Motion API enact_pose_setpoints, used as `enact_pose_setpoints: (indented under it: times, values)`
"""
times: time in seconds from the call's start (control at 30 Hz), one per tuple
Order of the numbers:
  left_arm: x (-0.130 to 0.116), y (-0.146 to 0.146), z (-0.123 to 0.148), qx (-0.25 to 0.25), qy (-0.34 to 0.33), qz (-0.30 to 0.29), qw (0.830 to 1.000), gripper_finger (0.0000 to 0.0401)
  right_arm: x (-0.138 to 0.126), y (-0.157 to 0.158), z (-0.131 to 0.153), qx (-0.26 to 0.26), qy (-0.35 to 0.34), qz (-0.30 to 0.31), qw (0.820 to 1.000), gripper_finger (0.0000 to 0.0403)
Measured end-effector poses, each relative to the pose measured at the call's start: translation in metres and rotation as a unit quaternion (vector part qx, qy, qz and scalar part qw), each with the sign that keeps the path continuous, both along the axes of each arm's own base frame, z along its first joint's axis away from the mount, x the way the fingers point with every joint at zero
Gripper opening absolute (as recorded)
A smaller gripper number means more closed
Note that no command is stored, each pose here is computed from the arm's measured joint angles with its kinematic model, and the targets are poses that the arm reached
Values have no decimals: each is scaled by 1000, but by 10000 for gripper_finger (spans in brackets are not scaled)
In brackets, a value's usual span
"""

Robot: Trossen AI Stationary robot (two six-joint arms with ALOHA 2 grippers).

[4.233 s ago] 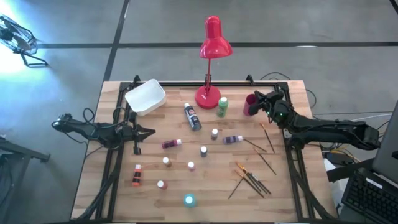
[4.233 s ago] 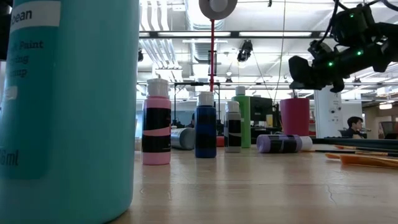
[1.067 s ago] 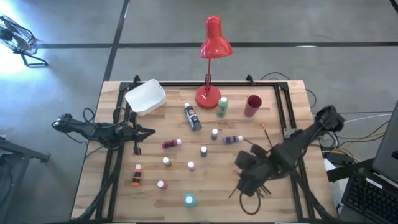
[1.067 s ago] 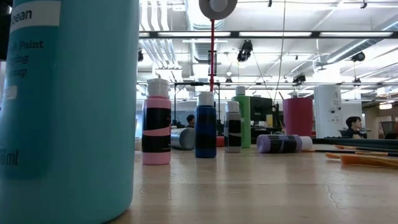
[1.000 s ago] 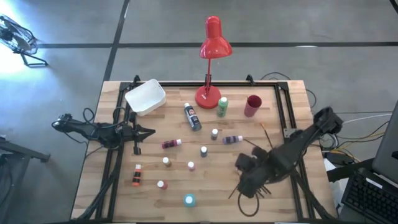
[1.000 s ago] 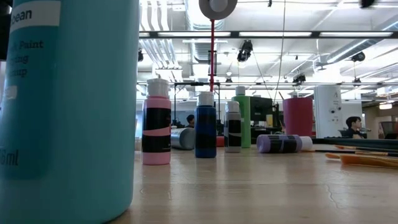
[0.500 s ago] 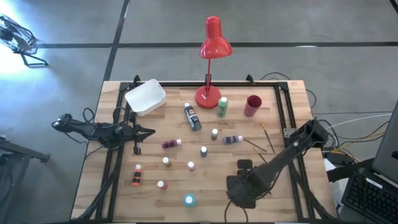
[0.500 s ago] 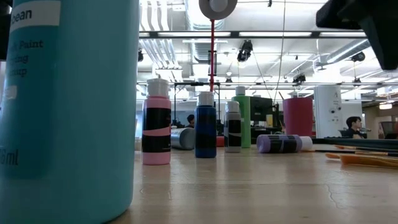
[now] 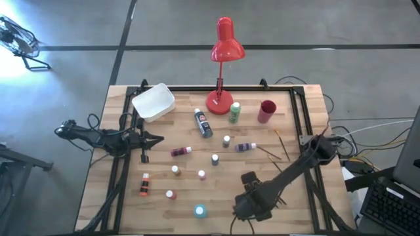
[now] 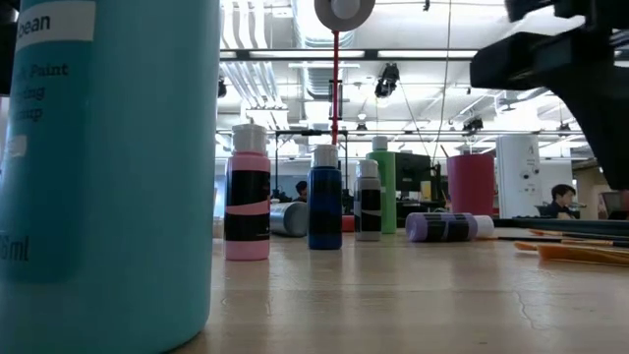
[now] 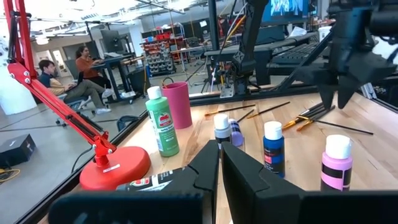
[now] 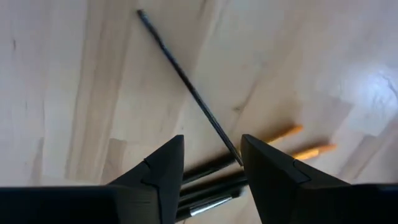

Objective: Pick & Place Paint Supplies
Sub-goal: Put the gold paintbrush into the pink cup

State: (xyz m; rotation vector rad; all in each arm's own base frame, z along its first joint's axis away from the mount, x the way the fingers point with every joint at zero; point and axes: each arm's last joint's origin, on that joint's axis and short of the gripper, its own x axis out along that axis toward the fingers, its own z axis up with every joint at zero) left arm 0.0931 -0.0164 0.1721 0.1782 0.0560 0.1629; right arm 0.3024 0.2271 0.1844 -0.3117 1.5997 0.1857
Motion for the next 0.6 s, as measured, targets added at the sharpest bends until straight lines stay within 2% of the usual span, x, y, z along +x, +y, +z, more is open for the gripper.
enact_pose_setpoints:
  times: [0.3, 0.6]
  values:
    - [0, 0, 0, 0, 0, 0, 1000, 25, 3, 3, -16, -13, 24, 57, 998, 137]
    - [0, 0, 0, 0, 0, 0, 1000, 25, 3, 2, -34, -48, 44, 85, 994, 159]
